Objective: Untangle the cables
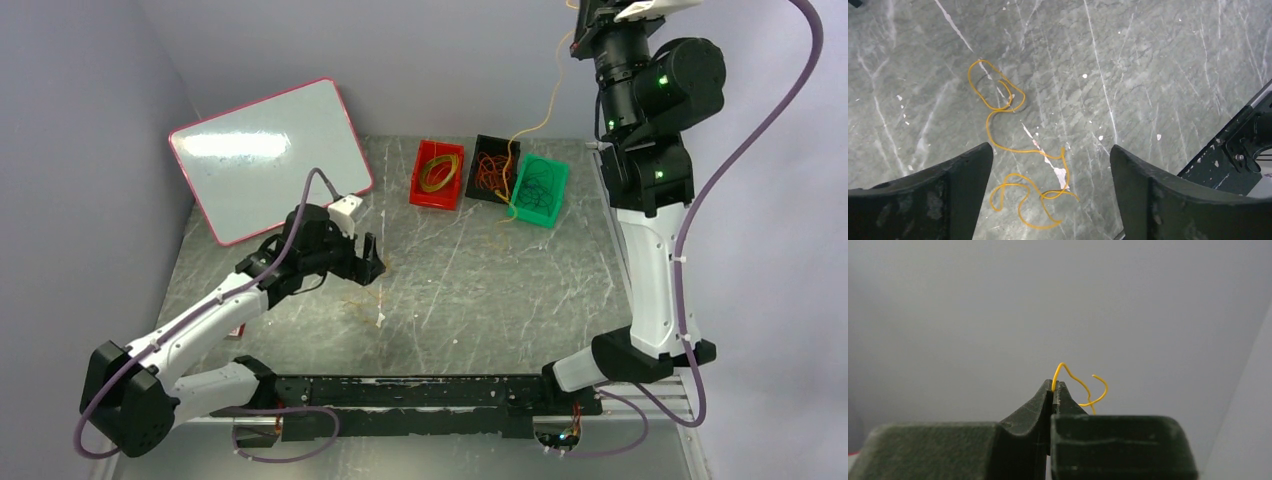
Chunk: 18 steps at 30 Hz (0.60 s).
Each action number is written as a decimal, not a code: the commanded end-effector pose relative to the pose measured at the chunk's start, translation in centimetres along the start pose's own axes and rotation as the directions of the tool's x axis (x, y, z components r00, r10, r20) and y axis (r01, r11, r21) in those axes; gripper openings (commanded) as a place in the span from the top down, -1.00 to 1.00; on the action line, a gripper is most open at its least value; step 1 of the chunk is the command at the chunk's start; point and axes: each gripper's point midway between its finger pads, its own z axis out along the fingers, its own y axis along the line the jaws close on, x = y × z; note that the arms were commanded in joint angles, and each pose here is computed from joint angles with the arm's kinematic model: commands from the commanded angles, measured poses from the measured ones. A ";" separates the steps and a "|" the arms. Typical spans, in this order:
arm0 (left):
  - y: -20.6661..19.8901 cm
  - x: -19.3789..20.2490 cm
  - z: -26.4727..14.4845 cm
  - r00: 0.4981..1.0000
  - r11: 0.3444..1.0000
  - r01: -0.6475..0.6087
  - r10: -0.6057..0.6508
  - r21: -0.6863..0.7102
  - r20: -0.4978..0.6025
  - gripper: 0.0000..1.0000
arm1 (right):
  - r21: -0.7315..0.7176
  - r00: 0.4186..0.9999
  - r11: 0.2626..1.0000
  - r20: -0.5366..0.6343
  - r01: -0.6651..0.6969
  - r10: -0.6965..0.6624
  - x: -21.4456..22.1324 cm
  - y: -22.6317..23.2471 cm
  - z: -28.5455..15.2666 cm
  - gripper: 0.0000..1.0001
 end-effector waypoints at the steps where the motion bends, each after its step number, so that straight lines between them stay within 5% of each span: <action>1: -0.2 -3.2 -1.4 0.995 0.998 -0.059 0.061 -0.028 0.074 -0.90 | -0.089 0.998 0.994 -0.011 -0.067 0.067 0.2 1.8 -0.1 1.00; 5: -1.4 -7.6 -2.1 0.963 0.993 -0.120 0.117 0.000 0.244 -0.92 | -0.138 0.992 0.983 -0.010 -0.123 0.123 -0.4 2.8 -0.7 1.00; 7: -2.9 -10.2 -2.7 0.907 0.979 -0.197 0.164 0.046 0.389 -0.95 | -0.171 0.988 0.973 -0.021 -0.154 0.152 -0.7 3.5 -1.0 1.00; 9: -4.3 -12.3 -3.5 0.813 0.954 -0.292 0.213 0.063 0.541 -0.95 | -0.198 0.984 0.964 -0.031 -0.181 0.178 -1.0 4.0 -1.4 1.00; 10: -5.1 -13.7 -4.2 0.726 0.931 -0.362 0.245 0.054 0.643 -0.94 | -0.206 0.981 0.959 -0.035 -0.194 0.191 -1.1 4.2 -1.6 1.00; 13: -6.4 -16.1 -5.1 0.585 0.895 -0.445 0.271 0.023 0.764 -1.00 | -0.230 0.974 0.947 -0.038 -0.226 0.223 -1.7 4.6 -2.2 1.00; 18: -8.6 -19.5 -2.7 0.554 0.872 -0.486 0.253 0.061 0.793 -1.00 | -0.273 0.961 0.923 -0.027 -0.272 0.276 -3.2 5.3 -3.3 1.00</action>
